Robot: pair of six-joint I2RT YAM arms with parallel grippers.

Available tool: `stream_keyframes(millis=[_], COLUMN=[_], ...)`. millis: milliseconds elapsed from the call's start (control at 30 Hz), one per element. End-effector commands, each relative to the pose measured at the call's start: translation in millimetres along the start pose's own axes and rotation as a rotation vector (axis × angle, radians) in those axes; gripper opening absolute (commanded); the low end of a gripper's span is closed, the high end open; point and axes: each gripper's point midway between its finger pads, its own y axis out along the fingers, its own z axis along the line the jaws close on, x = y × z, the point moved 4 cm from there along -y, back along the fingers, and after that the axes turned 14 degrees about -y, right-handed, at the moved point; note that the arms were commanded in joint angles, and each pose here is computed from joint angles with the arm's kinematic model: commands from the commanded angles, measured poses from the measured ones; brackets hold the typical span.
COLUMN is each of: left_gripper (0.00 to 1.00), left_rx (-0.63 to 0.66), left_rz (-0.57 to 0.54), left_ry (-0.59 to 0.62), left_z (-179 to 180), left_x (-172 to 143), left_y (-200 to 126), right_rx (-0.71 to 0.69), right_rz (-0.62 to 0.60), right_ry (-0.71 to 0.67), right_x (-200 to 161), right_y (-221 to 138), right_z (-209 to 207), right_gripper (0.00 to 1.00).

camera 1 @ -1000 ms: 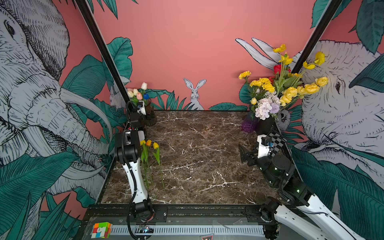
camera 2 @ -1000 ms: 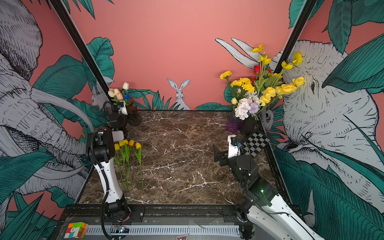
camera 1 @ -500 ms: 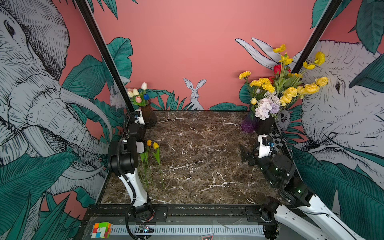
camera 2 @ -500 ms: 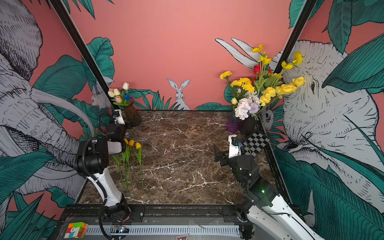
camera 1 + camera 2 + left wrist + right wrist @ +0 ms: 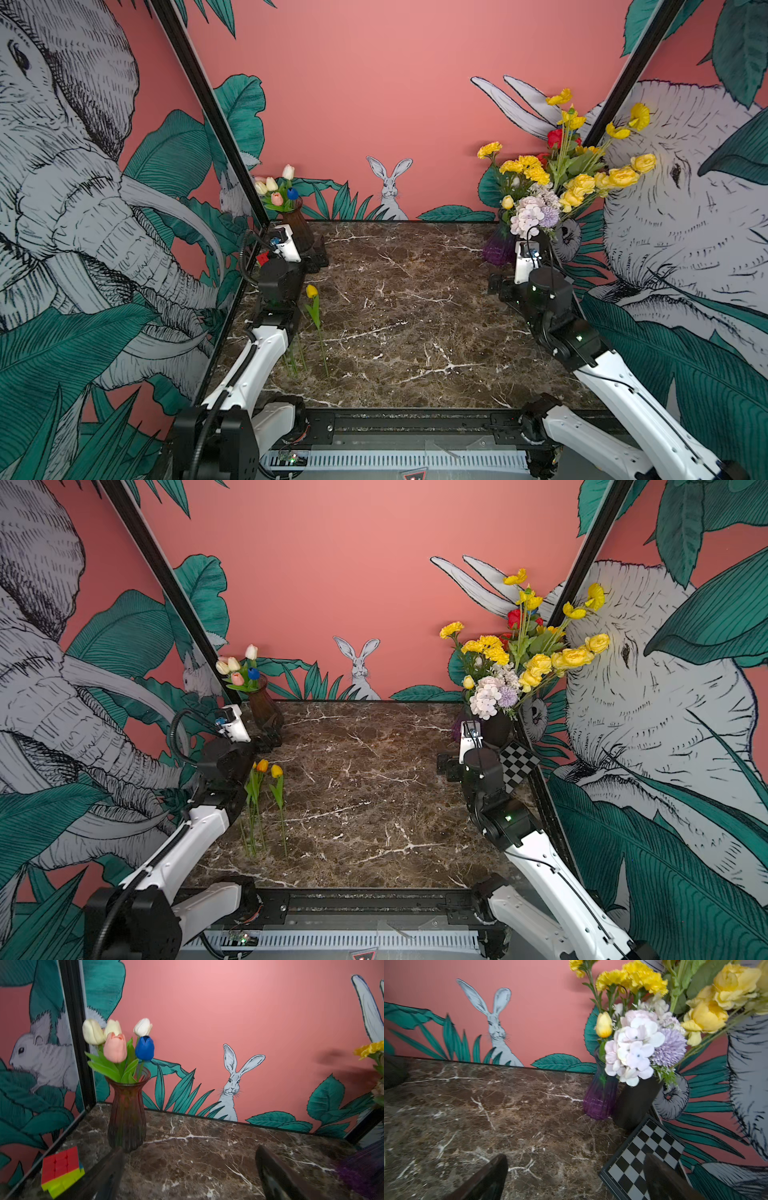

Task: Pick out yellow flowers from the vase
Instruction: Move the vase to the corner of the board, then move the vase to the center of the board.

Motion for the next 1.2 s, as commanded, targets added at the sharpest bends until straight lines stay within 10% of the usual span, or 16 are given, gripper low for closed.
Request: stream_keyframes(millis=[0,467,1167], left_gripper=[0.99,0.99,0.99], left_rx=[0.053,-0.071,-0.146], left_rz=[0.245,0.353,0.28], left_ry=[-0.179,-0.185,-0.161], left_z=[9,20,18], left_x=[-41,-108,-116], left_y=[-15,-66,-68], right_rx=[-0.05,-0.162,-0.29], right_rz=[-0.015,-0.027,-0.187], right_ry=[0.067,0.135,0.081], right_x=[10,-23,-52], right_y=[21,158,260], right_z=[-14,-24,-38], right_gripper=[1.0,0.95,0.85])
